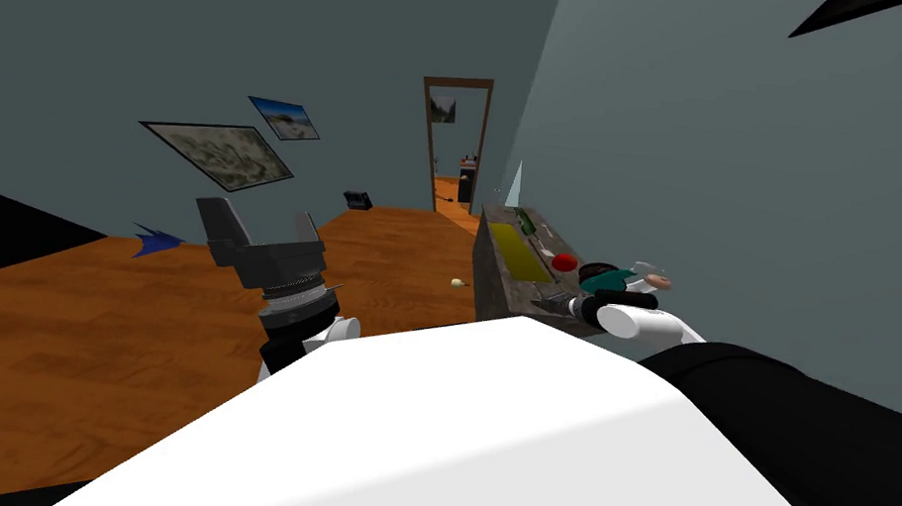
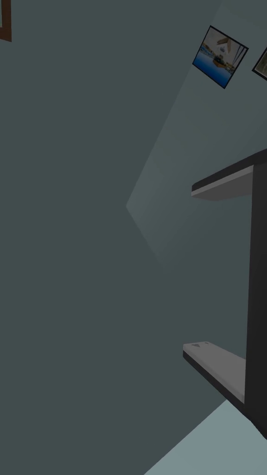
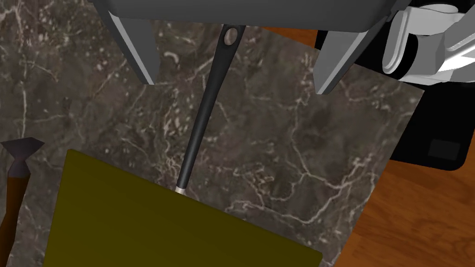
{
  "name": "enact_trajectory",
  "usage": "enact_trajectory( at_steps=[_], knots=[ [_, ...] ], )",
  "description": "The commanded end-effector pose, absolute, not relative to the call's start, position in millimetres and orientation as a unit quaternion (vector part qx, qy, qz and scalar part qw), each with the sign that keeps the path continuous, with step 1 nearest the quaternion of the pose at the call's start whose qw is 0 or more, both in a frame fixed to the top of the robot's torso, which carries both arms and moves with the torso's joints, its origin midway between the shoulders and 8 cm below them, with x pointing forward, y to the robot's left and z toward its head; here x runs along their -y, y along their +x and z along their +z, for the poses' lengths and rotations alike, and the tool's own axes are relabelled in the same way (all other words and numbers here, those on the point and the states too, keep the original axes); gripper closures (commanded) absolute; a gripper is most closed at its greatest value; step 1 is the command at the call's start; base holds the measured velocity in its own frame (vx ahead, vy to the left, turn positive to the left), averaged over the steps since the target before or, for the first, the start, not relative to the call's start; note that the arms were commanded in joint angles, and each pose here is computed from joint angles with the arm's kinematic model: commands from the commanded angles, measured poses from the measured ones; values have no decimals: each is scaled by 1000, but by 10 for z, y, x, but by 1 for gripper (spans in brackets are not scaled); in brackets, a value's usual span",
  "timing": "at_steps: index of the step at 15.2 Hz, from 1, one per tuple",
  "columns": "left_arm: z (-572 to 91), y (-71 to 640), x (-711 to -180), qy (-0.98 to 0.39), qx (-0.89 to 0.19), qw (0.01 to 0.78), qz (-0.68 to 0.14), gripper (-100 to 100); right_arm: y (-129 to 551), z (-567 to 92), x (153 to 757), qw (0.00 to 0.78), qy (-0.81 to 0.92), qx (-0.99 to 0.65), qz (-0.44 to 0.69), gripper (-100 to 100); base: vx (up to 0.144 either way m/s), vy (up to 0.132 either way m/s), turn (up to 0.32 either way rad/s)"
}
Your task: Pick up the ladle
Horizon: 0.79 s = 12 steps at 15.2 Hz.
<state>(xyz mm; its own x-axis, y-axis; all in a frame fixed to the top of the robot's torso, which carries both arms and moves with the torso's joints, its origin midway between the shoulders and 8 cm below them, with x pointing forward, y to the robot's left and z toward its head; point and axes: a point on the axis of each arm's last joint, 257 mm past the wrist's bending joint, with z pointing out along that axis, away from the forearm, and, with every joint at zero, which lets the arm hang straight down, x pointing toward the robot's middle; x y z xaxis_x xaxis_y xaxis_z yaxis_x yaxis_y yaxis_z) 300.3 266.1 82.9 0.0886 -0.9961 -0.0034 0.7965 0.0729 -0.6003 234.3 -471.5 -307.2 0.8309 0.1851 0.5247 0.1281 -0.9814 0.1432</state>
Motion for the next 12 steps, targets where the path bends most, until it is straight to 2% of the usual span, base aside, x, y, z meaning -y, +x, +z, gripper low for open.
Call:
enact_trajectory(
  at_steps=[1, 12],
  knots=[
    [829, 3003, -2661, -232, -215, 700, -640, 0, 2219, -3069, 4760, 35, 964, -58, 257, -100, 113, 16, -31],
    [829, 3003, -2661, -232, -215, 700, -640, 0, 1727, -3109, 4784, -13, 987, 14, 161, -100, 103, 2, -26]
  ],
)
